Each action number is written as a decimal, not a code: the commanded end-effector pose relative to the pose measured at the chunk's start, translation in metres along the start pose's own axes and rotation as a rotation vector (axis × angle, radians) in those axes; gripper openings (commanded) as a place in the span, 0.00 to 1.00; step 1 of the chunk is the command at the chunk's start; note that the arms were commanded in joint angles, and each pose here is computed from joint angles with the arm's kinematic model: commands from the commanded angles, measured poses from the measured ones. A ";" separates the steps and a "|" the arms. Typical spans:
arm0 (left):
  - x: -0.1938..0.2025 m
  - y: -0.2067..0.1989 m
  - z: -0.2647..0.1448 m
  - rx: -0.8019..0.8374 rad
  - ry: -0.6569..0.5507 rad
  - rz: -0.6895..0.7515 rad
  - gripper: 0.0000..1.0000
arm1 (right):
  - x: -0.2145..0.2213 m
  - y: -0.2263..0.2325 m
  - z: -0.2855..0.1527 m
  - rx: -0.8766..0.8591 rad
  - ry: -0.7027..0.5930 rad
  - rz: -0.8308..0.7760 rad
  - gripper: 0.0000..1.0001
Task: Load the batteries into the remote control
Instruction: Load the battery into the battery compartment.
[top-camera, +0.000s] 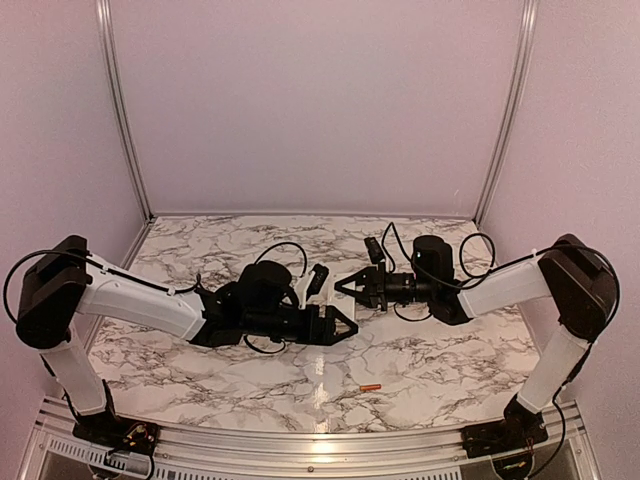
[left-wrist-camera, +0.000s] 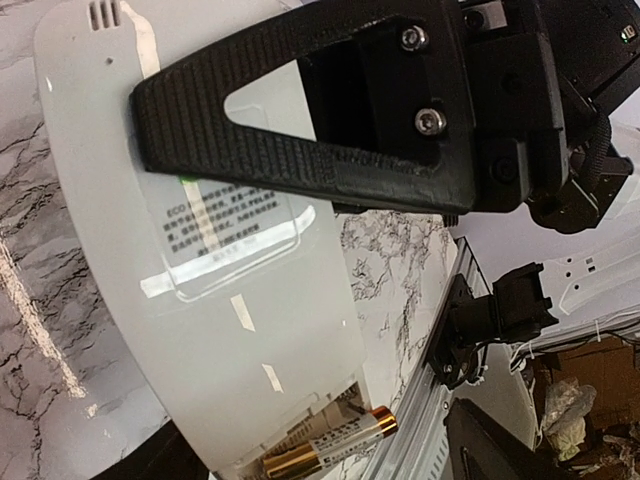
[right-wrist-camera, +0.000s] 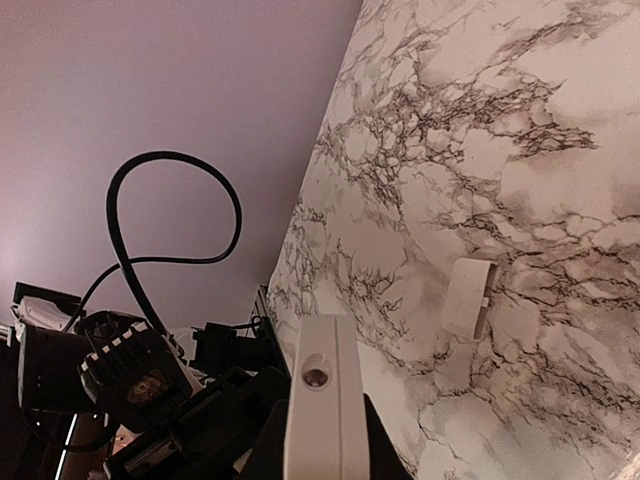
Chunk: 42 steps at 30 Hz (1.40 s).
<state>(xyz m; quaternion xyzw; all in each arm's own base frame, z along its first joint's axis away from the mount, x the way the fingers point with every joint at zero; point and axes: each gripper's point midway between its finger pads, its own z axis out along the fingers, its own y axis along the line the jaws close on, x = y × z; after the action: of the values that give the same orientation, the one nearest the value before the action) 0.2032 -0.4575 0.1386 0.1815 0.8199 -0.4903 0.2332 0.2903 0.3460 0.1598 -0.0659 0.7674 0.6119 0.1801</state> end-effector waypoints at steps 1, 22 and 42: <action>0.001 0.002 0.007 -0.017 0.013 0.017 0.81 | -0.009 0.010 -0.001 -0.020 -0.025 -0.022 0.00; 0.002 0.005 0.007 -0.017 0.018 0.004 0.53 | -0.009 0.015 -0.004 -0.033 -0.023 -0.029 0.00; 0.014 0.020 -0.004 -0.051 0.060 0.036 0.48 | -0.014 0.028 -0.013 -0.090 -0.026 -0.017 0.00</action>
<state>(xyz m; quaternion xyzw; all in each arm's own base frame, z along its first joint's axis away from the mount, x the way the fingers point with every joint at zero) 0.2146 -0.4567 0.1388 0.1559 0.8239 -0.4913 0.2354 0.2942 0.3428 0.1734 -0.0770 0.7528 0.6207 0.2051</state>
